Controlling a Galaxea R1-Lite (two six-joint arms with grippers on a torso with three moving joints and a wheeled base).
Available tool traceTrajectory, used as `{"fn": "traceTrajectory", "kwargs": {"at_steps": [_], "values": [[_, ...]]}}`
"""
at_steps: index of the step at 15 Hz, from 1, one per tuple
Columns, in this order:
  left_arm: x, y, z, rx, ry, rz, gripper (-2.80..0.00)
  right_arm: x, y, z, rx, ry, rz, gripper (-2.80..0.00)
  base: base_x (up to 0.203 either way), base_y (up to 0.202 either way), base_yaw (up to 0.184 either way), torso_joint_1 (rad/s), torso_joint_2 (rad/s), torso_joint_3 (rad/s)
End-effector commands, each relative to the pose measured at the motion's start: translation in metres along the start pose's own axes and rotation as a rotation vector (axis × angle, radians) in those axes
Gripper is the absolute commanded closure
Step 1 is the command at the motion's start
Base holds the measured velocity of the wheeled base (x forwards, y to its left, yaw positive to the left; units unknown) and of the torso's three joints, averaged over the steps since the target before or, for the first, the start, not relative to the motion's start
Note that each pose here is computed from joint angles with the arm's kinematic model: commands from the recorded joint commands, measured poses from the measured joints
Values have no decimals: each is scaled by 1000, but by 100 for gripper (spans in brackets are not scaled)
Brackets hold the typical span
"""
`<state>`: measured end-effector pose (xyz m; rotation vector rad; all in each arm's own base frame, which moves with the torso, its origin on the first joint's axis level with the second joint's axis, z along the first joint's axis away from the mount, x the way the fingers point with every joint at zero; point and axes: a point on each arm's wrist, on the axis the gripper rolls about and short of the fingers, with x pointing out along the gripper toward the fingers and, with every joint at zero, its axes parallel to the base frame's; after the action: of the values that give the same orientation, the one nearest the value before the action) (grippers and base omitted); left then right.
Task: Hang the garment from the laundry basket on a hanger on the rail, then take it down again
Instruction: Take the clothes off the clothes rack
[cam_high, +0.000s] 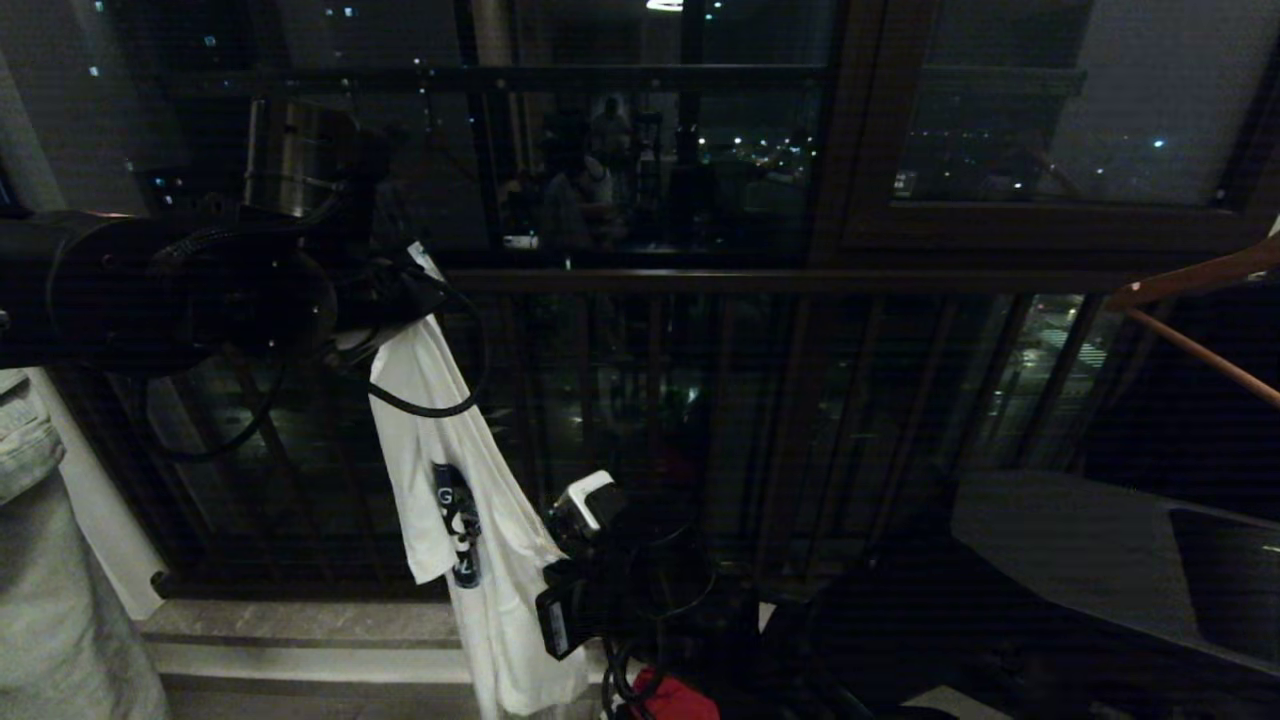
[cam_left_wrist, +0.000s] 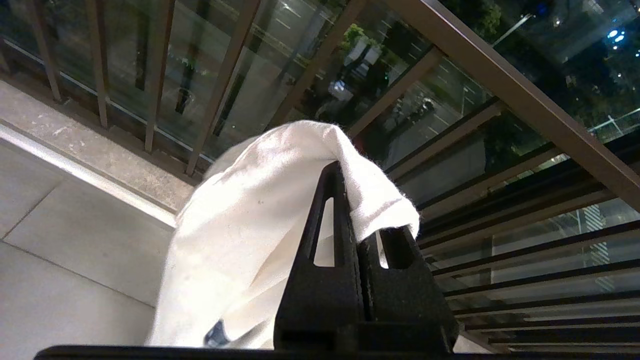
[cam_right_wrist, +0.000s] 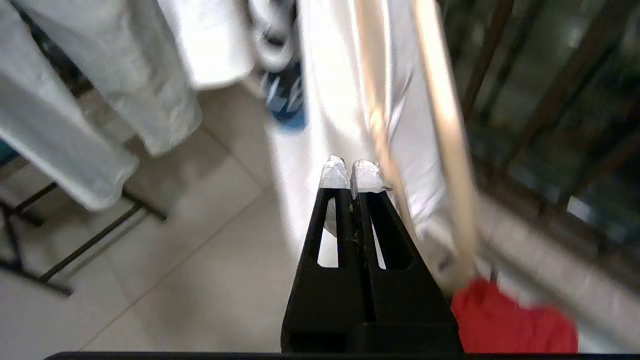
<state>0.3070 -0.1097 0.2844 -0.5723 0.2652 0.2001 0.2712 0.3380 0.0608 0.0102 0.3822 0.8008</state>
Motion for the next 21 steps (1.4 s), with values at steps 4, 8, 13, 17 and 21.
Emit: {"fn": "traceTrajectory", "kwargs": {"at_steps": [4, 8, 13, 17, 21], "values": [[1, 0, -1, -3, 0, 4, 0, -24, 15, 45, 163, 166, -6, 0, 0, 0, 0, 0, 0, 0], [1, 0, -1, -3, 0, 4, 0, -32, 22, 72, 283, 306, -41, 0, 0, 0, 0, 0, 0, 0], [1, 0, 0, -2, -1, 4, 0, -42, 28, 79, 308, 412, -75, -163, 0, 0, 0, 0, 0, 0], [0, 0, 0, -2, -1, 4, 0, -41, 30, 73, 277, 426, -79, -280, 0, 0, 0, 0, 0, 0], [-1, -1, 2, -6, -7, -2, 0, -26, 19, 67, 227, 365, -193, -280, 0, 0, 0, 0, 0, 0]]}}
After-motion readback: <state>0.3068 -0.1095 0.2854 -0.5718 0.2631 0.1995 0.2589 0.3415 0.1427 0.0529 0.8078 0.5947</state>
